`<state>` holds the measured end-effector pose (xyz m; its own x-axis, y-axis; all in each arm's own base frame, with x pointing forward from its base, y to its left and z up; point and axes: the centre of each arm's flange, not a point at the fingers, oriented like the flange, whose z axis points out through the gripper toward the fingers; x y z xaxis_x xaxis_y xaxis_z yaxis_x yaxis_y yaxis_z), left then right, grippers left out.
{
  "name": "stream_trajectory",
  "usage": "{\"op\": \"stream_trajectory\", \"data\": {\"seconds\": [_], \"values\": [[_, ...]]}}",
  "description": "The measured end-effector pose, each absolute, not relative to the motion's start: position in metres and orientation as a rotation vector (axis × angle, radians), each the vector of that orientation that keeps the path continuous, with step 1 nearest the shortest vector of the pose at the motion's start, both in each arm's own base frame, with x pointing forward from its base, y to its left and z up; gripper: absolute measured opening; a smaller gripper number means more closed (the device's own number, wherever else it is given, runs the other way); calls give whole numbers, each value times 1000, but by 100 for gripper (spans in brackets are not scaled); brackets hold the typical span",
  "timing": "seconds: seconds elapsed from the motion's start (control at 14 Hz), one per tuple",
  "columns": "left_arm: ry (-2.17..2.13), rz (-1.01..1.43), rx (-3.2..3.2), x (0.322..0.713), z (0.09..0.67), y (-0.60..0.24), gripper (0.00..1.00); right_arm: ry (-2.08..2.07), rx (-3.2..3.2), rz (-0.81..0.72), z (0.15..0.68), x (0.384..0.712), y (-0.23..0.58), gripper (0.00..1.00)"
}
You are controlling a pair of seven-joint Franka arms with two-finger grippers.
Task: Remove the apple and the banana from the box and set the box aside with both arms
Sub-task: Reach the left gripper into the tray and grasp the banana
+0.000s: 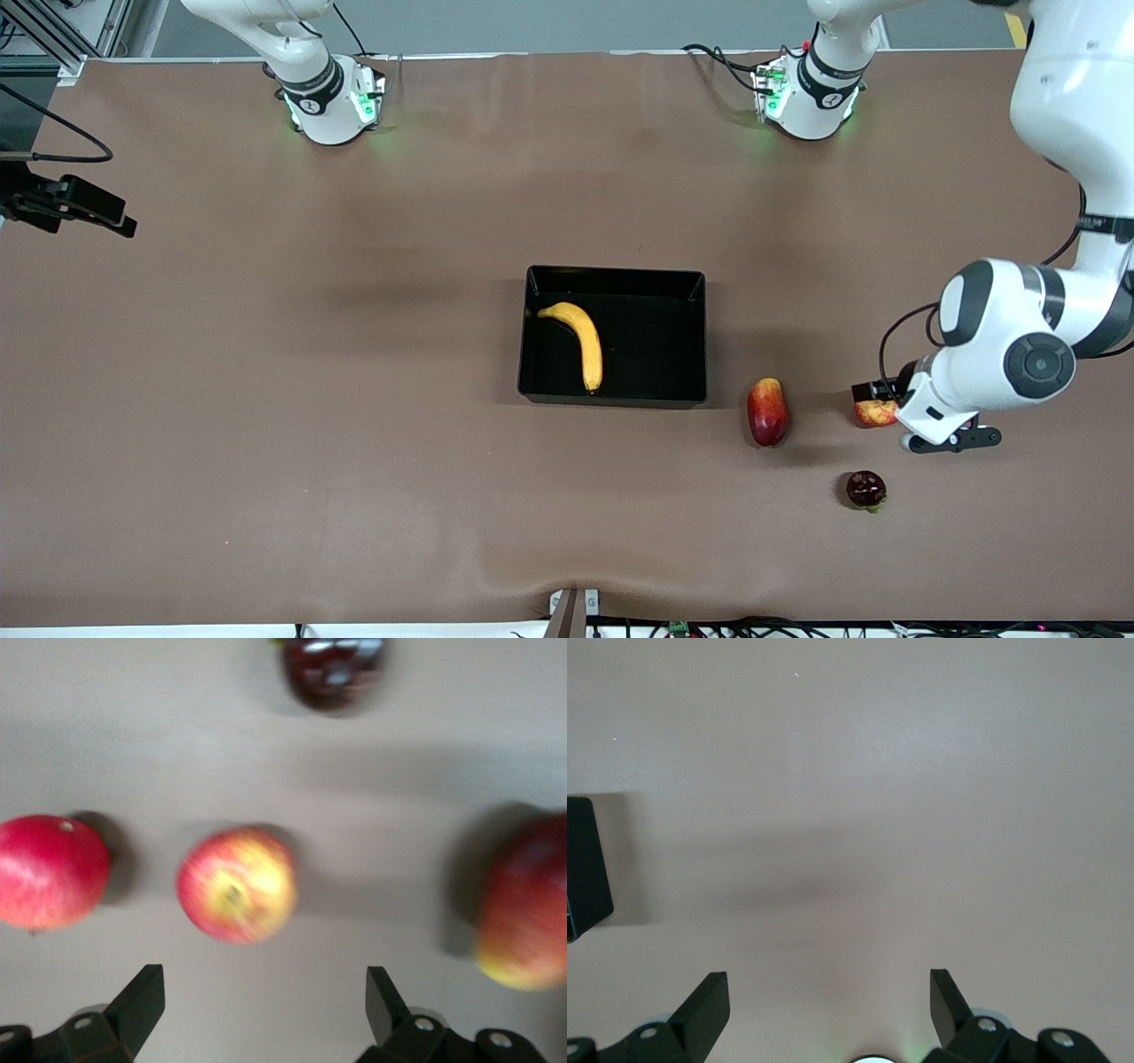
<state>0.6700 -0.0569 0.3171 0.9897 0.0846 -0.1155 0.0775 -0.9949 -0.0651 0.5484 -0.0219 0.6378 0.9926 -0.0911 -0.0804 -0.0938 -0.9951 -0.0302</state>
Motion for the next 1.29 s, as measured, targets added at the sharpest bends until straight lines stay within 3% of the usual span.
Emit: {"op": "stream_trajectory", "data": {"seconds": [0.21, 0.43, 0.71, 1.29], "values": [[-176, 159, -3108, 647, 357, -157, 100, 146, -3102, 123, 638, 548, -22, 100], [-276, 158, -3098, 611, 359, -263, 100, 146, -3102, 123, 638, 548, -23, 100], [-344, 164, -3127, 568, 328, -366, 100, 146, -3102, 123, 638, 548, -23, 100], [-436, 67, -3130, 540, 257, -471, 100, 147, -3102, 123, 638, 548, -23, 100]]}}
